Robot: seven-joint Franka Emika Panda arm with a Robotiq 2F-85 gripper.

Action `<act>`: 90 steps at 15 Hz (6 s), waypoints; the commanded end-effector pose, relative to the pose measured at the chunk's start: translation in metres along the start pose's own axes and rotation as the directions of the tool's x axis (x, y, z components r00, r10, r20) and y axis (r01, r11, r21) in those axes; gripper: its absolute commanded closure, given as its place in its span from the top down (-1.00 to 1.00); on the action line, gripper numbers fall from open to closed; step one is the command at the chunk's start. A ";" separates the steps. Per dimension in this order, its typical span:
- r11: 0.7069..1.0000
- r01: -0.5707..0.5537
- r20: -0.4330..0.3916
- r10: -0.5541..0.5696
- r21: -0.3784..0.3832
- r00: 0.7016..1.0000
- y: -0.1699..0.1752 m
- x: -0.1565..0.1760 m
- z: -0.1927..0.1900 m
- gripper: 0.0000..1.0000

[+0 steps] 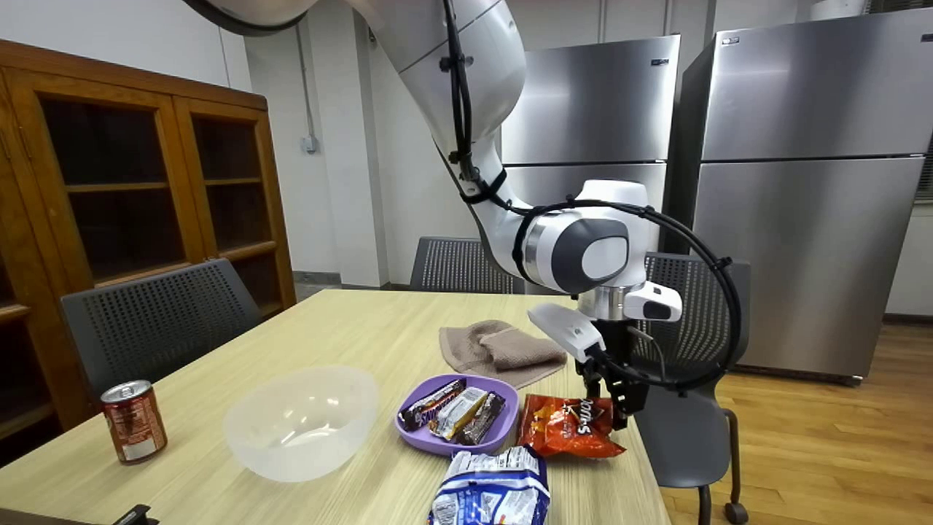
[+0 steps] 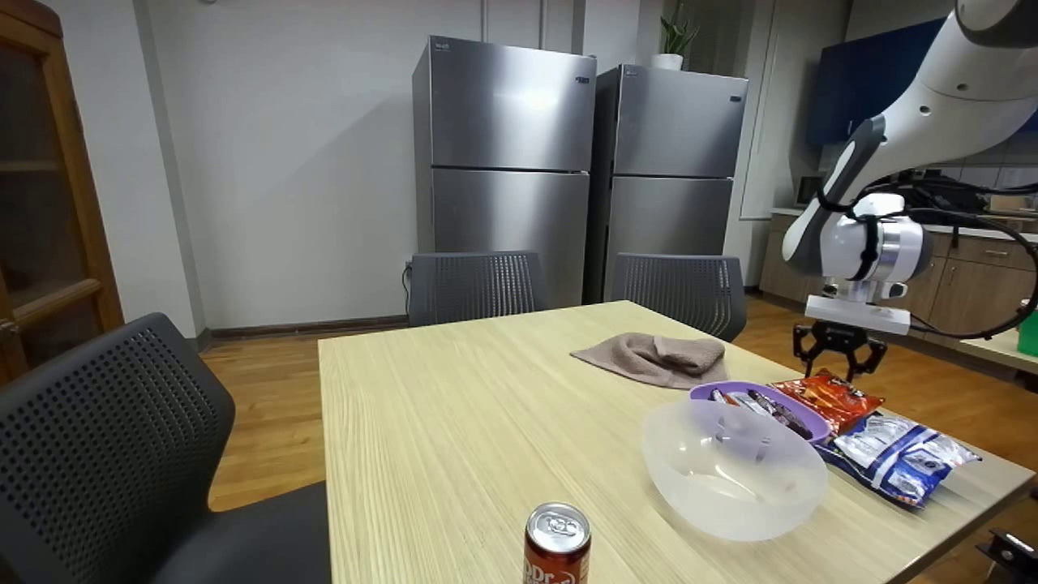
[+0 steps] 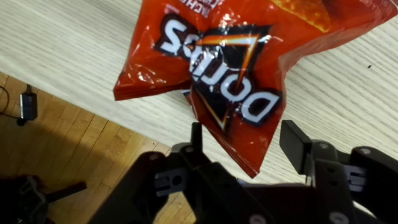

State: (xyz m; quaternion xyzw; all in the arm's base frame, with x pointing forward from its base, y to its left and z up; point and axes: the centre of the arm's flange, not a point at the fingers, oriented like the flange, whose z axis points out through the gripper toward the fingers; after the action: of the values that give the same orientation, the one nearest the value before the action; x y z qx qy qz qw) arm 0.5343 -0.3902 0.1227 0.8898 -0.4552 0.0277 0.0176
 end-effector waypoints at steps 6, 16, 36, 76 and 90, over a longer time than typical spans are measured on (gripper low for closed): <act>1.000 0.014 0.029 -0.013 -0.025 1.000 -0.006 0.002 -0.004 -1.00; 0.995 0.065 0.014 -0.064 -0.071 0.998 -0.009 -0.006 -0.028 -1.00; 0.950 0.311 -0.123 -0.312 -0.029 0.942 -0.026 -0.053 -0.179 -1.00; 0.419 0.908 -0.043 -0.907 0.021 0.420 -0.175 -0.306 -0.137 -1.00; 0.351 0.936 -0.024 -0.936 0.038 0.352 -0.186 -0.325 -0.125 -1.00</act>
State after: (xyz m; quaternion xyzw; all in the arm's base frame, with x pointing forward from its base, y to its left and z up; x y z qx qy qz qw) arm 0.4907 -0.0140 0.2234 0.9931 0.1161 0.0140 0.0086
